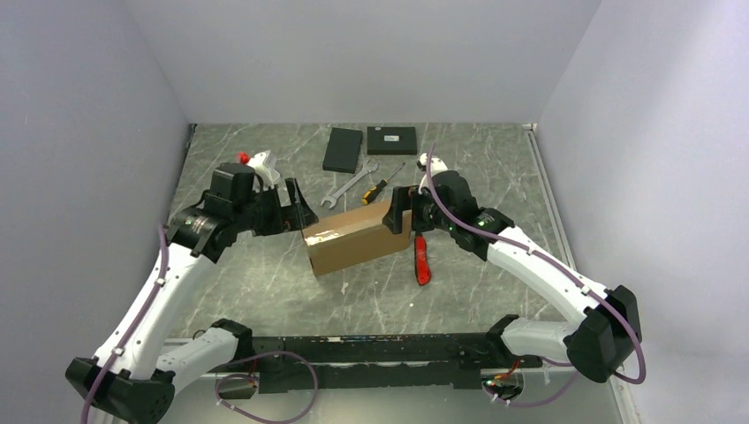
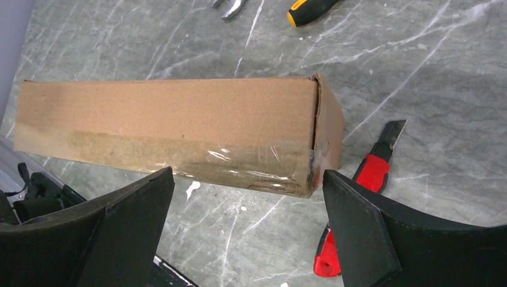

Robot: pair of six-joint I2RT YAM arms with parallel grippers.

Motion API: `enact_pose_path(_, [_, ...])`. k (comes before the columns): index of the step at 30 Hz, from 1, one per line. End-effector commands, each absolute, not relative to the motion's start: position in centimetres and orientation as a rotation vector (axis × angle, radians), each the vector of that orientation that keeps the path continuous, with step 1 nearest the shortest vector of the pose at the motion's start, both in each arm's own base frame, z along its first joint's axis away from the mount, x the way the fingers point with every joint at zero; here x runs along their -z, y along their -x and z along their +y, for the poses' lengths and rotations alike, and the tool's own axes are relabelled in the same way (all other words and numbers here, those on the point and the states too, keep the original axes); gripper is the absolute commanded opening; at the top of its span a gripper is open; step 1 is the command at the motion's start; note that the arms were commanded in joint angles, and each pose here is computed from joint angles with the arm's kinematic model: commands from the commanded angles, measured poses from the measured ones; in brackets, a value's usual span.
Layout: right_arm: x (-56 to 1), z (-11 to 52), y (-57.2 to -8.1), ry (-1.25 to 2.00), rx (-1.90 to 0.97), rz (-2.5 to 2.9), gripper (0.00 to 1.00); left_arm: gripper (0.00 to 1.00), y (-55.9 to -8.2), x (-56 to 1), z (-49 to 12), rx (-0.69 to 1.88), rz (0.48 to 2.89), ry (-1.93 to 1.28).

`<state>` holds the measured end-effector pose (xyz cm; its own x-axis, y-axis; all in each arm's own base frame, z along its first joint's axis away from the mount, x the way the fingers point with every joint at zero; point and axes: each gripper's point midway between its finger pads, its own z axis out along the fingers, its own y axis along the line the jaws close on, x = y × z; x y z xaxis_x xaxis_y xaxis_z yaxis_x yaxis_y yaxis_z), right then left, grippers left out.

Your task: Unpack the express box

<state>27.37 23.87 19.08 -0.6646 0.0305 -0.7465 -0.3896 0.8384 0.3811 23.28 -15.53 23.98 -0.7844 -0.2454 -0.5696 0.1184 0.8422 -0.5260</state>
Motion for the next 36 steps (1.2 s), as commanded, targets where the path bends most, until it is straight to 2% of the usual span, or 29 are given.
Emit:
enact_pose_path(1, [-22.8, 23.4, -28.0, 0.237, -0.65, 2.133, 1.0, 0.99, -24.0, -28.1, -14.4, 0.617, 2.236, -0.12])
enact_pose_path(8, [-23.9, 18.0, -28.4, 0.106, -0.371, 2.109, 1.0, 1.0, -26.5, -29.7, -15.3, 0.604, 2.21, -0.168])
enact_pose_path(13, [-21.4, 10.7, -27.0, -0.256, -0.076, 2.105, 1.0, 0.99, -27.4, -29.4, -14.2, 0.524, 2.194, -0.103])
enact_pose_path(15, [-19.5, 9.8, -25.6, -0.353, -0.069, 2.151, 1.0, 1.0, -27.5, -29.3, -13.9, 0.506, 2.192, -0.092])
enact_pose_path(19, [-14.8, 11.4, -22.8, -0.371, -0.189, 2.308, 1.0, 0.99, -27.7, -29.1, -13.9, 0.503, 2.191, -0.091])
enact_pose_path(24, [-10.4, 16.3, -21.4, -0.118, -0.463, 2.419, 1.0, 1.0, -27.9, -29.3, -14.4, 0.529, 2.168, -0.103])
enact_pose_path(33, [-6.3, 16.7, -25.1, -0.108, -0.325, 2.392, 0.99, 0.99, -26.7, -30.1, -13.6, 0.516, 2.148, -0.106])
enact_pose_path(36, [-5.1, 16.1, -25.8, -0.137, -0.237, 2.407, 0.92, 0.99, -26.1, -30.2, -13.2, 0.504, 2.151, -0.094])
